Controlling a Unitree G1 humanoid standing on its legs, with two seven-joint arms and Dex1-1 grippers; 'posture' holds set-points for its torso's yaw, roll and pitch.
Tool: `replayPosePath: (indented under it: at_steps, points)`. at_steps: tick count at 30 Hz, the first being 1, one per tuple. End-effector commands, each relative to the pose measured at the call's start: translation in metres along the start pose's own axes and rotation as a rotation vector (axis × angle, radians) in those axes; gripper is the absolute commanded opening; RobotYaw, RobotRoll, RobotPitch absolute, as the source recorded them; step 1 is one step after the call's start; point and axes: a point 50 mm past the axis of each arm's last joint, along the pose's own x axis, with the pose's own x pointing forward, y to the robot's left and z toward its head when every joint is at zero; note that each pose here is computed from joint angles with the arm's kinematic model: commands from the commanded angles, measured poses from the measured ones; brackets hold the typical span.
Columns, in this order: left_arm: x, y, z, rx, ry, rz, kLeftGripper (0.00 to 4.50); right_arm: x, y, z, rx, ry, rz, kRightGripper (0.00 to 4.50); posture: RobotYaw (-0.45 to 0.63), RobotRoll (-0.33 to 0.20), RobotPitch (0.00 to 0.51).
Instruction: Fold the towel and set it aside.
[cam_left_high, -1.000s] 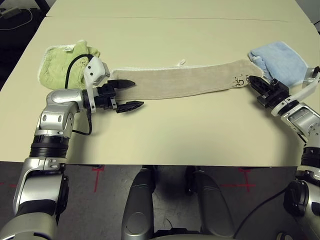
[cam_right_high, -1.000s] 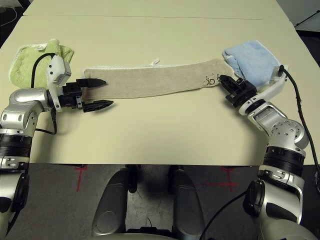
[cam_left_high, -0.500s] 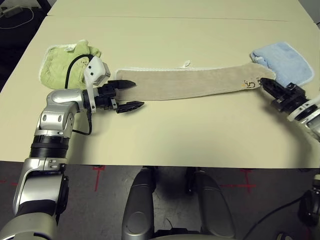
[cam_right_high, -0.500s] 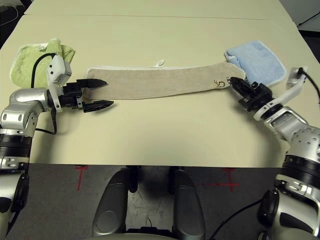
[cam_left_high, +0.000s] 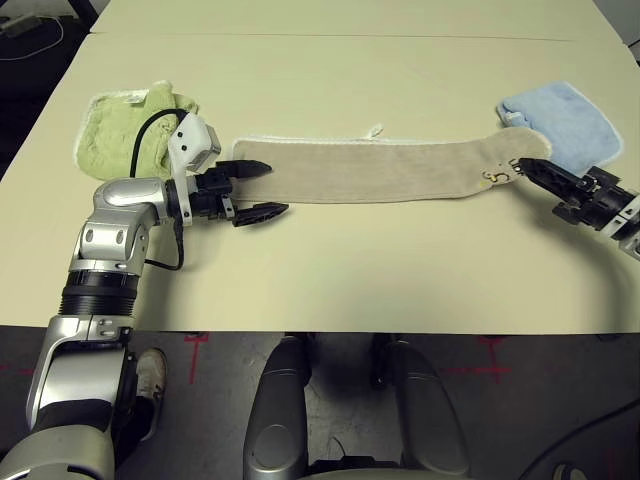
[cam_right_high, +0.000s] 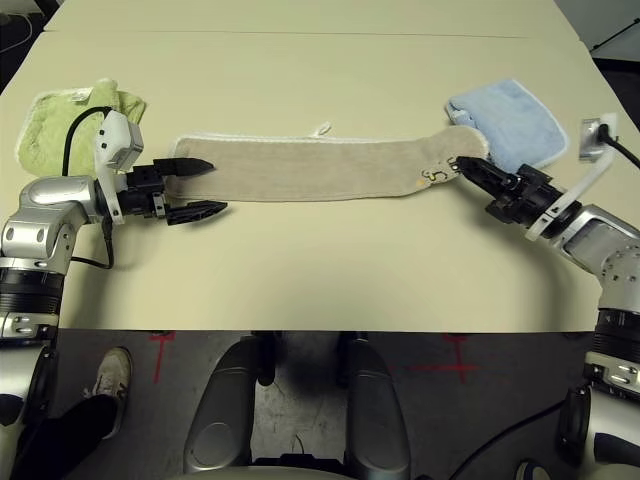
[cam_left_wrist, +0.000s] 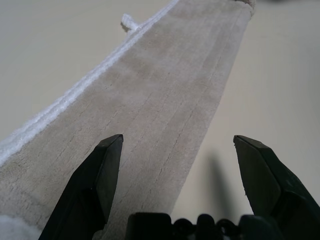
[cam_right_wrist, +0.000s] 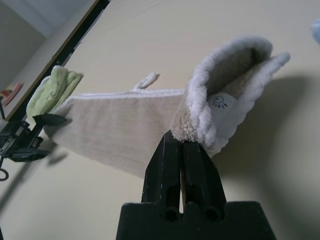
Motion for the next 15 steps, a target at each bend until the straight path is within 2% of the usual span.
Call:
replayPosePath:
  at_steps: [1,7,15]
  points:
    - [0.001,-0.002,-0.002,-0.001,0.016,-0.017,4.50,0.007,0.008,0.008,-0.080,0.029,0.062,0.06,0.03,0.000,0.264]
    - [0.001,-0.002,-0.002,-0.001,0.016,-0.013,4.50,0.030,0.024,0.015,-0.150,0.086,0.195,0.06,0.03,0.000,0.261]
    - [0.001,-0.001,-0.001,0.001,0.016,-0.007,4.50,0.046,0.043,0.002,-0.226,0.218,0.346,0.06,0.04,0.000,0.260]
